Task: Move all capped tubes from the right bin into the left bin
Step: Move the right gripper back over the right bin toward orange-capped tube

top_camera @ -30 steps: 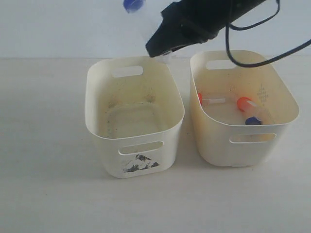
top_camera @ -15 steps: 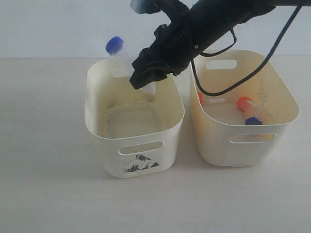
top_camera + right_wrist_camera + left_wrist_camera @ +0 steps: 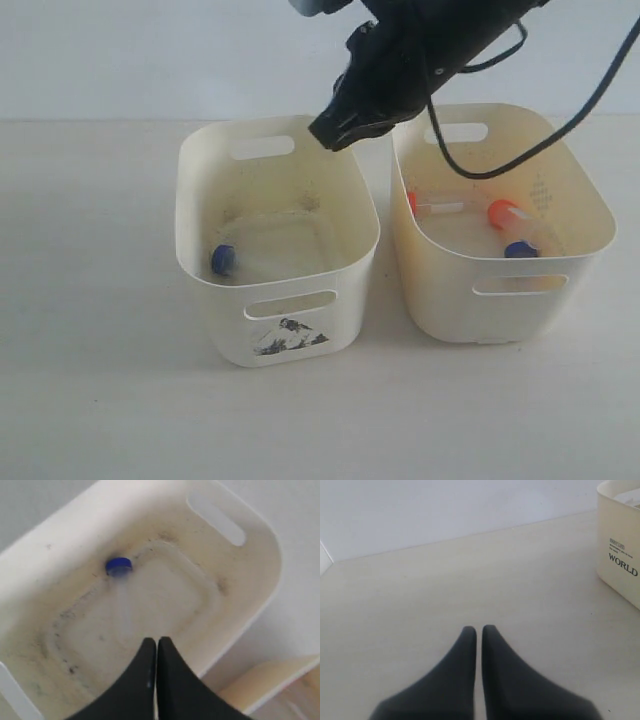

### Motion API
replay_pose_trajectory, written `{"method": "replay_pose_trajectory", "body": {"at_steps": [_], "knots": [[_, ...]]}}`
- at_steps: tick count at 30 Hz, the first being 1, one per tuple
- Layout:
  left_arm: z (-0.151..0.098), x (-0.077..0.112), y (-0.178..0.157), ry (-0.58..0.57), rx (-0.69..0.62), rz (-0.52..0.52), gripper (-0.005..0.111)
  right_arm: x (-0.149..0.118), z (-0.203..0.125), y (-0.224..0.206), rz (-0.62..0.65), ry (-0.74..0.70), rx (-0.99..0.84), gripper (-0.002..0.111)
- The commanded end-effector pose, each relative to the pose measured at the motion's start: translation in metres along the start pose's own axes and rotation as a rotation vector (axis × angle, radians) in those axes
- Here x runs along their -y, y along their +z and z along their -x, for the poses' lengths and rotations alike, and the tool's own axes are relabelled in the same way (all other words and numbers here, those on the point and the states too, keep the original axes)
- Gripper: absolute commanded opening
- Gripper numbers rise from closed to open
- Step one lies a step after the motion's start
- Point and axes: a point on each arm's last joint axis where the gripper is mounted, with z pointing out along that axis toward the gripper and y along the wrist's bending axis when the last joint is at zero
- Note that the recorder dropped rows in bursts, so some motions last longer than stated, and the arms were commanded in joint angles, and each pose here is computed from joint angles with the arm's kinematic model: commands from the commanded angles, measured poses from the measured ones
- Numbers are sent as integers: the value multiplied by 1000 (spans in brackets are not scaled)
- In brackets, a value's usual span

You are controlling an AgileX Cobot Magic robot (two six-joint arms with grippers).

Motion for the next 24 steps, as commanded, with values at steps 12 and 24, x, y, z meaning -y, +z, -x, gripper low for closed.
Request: {"method": "replay_pose_trajectory", "body": {"at_steps": [12,24], "knots": [[2,0,0,-15,9,-3,4,50,-27,-42,-479,-579,-482,0],[2,0,0,-15,9,-3,4,86,-56,-13,-364,-569,-564,0]]}}
